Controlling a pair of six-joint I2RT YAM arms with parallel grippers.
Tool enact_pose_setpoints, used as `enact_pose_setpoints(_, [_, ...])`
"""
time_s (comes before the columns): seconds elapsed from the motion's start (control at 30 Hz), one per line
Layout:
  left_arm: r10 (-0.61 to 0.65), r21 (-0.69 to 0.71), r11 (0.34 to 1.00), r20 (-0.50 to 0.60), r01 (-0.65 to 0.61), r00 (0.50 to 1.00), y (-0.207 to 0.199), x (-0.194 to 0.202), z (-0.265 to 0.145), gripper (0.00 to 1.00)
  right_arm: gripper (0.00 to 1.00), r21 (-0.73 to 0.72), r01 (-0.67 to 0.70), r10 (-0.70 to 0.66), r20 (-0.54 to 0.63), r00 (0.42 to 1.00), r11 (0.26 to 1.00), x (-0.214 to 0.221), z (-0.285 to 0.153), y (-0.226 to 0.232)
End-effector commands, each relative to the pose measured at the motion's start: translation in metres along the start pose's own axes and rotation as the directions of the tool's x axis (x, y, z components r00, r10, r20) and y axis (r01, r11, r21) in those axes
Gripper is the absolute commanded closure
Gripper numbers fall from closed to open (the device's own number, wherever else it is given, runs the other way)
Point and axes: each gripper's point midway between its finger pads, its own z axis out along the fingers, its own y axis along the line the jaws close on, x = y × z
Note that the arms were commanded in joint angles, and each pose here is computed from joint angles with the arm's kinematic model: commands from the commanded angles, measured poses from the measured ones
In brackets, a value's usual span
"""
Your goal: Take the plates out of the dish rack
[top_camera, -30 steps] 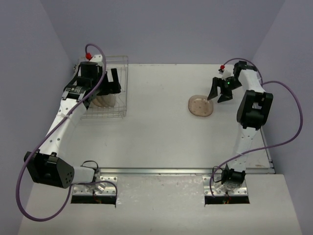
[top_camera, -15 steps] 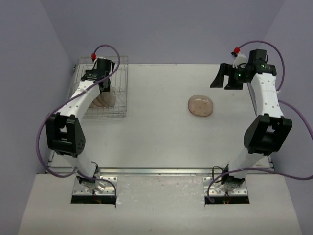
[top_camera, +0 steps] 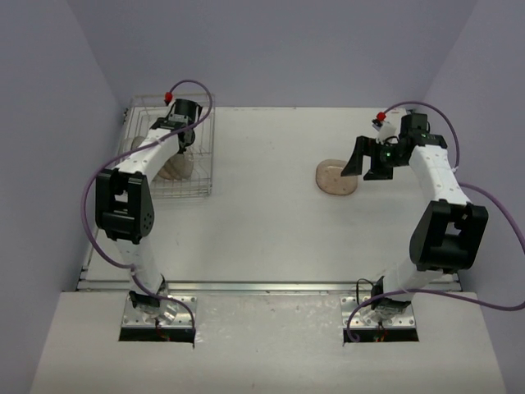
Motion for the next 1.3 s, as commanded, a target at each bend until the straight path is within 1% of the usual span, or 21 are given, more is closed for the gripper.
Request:
enact_pose_setpoints(0.0, [0.016,-0.075,0.997,0.068,-0.011,0.998,0.010,-0.025,-0.001,0.73,0.01,-0.036,0.049,-0.046,0.082,0.996,0.998,-0.020,-0.009,0.012])
enact_pose_setpoints(0.13, [0.042,-0.109,0.993,0.072,-0.034,0.997,0.010,-0.025,-0.001,0.72,0.02,-0.047,0.043,-0.039,0.075,0.996,0.998,-0.021,-0.007,0.013])
enact_pose_setpoints(0.2, [0.061,-0.134,0.990,0.078,-0.050,0.995,0.012,-0.025,-0.003,0.68,0.02,-0.045,0.041,-0.037,0.072,0.997,0.998,-0.021,-0.006,0.011])
enact_pose_setpoints(0.23, [0.061,-0.150,0.988,0.094,-0.046,0.994,0.013,-0.028,-0.005,0.63,0.02,-0.047,0.042,-0.038,0.072,0.997,0.998,-0.021,-0.006,0.012])
enact_pose_setpoints(0.33, [0.070,-0.148,0.988,0.110,-0.053,0.991,0.010,-0.030,-0.009,0.59,0.02,-0.049,0.044,-0.040,0.071,0.997,0.998,-0.021,-0.006,0.012])
enact_pose_setpoints(0.4, [0.076,-0.169,0.984,0.121,-0.055,0.990,0.012,-0.033,-0.013,0.59,0.02,-0.050,0.043,-0.039,0.069,0.997,0.998,-0.020,-0.006,0.012])
enact_pose_setpoints(0.63, [0.113,-0.196,0.977,0.151,-0.083,0.982,0.005,-0.037,-0.020,0.63,0.02,-0.054,0.041,-0.037,0.067,0.997,0.998,-0.019,-0.005,0.013])
enact_pose_setpoints(0.73, [0.133,-0.189,0.976,0.150,-0.104,0.980,-0.002,-0.034,-0.021,0.71,0.02,-0.054,0.039,-0.036,0.065,0.997,0.998,-0.019,-0.005,0.012])
enact_pose_setpoints(0.8, [0.134,-0.183,0.977,0.151,-0.106,0.979,-0.004,-0.034,-0.020,0.78,0.02,-0.056,0.038,-0.034,0.065,0.997,0.998,-0.019,-0.005,0.013])
enact_pose_setpoints(0.9, [0.133,-0.172,0.979,0.149,-0.106,0.980,-0.005,-0.036,-0.021,0.83,0.02,-0.059,0.038,-0.035,0.065,0.997,0.998,-0.019,-0.005,0.013])
enact_pose_setpoints(1.27, [0.131,-0.157,0.981,0.120,-0.112,0.984,-0.011,-0.032,-0.015,0.80,0.02,-0.063,0.042,-0.038,0.066,0.997,0.997,-0.020,-0.008,0.016])
